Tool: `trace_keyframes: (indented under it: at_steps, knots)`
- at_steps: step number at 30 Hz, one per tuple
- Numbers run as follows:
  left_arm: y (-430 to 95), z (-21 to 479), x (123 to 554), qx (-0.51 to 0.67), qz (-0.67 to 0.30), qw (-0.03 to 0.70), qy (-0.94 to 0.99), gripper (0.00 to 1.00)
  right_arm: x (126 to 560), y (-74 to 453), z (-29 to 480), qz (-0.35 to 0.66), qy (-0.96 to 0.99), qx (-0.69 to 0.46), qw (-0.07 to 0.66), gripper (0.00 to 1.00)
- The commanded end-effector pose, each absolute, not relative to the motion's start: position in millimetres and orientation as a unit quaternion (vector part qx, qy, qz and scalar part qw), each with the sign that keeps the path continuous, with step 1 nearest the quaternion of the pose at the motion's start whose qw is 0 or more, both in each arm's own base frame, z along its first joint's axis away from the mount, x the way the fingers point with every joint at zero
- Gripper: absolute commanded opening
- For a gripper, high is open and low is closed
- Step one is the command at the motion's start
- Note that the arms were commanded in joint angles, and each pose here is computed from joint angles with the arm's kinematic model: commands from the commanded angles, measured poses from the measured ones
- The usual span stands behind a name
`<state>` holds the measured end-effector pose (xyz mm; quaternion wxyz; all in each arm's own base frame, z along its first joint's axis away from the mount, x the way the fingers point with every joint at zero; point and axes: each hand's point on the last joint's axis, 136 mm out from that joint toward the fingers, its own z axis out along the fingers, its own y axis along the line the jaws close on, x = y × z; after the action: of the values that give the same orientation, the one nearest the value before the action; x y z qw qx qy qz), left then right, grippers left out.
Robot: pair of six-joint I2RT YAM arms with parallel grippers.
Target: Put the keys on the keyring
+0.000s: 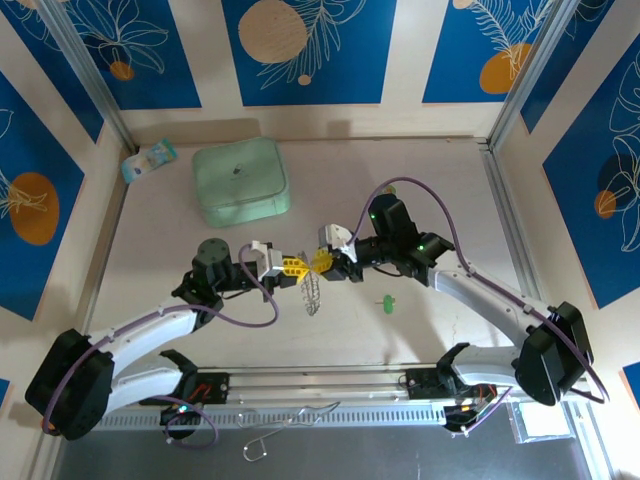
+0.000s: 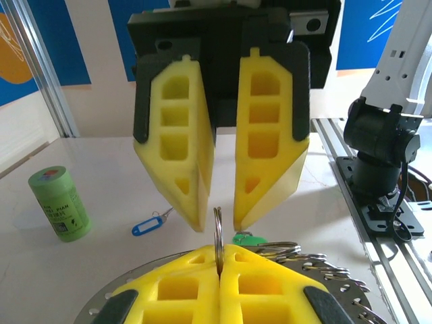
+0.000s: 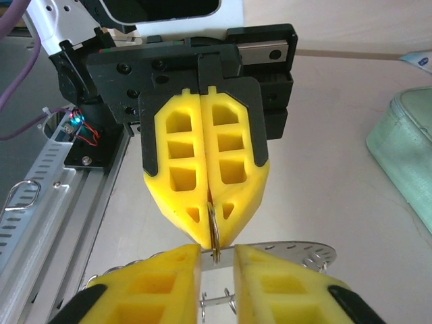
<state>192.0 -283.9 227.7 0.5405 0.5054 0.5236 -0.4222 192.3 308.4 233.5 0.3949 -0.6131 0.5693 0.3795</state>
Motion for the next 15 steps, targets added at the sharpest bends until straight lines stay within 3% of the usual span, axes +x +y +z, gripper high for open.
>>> trace_keyframes:
  at_steps: [1, 4, 7, 15]
  knots:
    - [-287.2, 236.6, 182.6, 0.514, -0.437, 0.547, 0.496, 0.0, 189.8, 313.6, 237.4, 0.385, 0.56, -0.618, 0.396, 0.17]
    - [-286.9, 235.6, 182.6, 0.514, -0.437, 0.546, 0.497, 0.0, 190.5, 314.4, 236.9, 0.382, 0.56, -0.62, 0.395, 0.12]
    - [-286.8, 236.4, 183.2, 0.513, -0.436, 0.547, 0.497, 0.0, 189.3, 315.2, 236.6, 0.381, 0.56, -0.623, 0.391, 0.0]
    - [-286.6, 237.4, 184.9, 0.513, -0.43, 0.55, 0.499, 0.09, 183.4, 317.5, 230.9, 0.373, 0.561, -0.638, 0.372, 0.0]
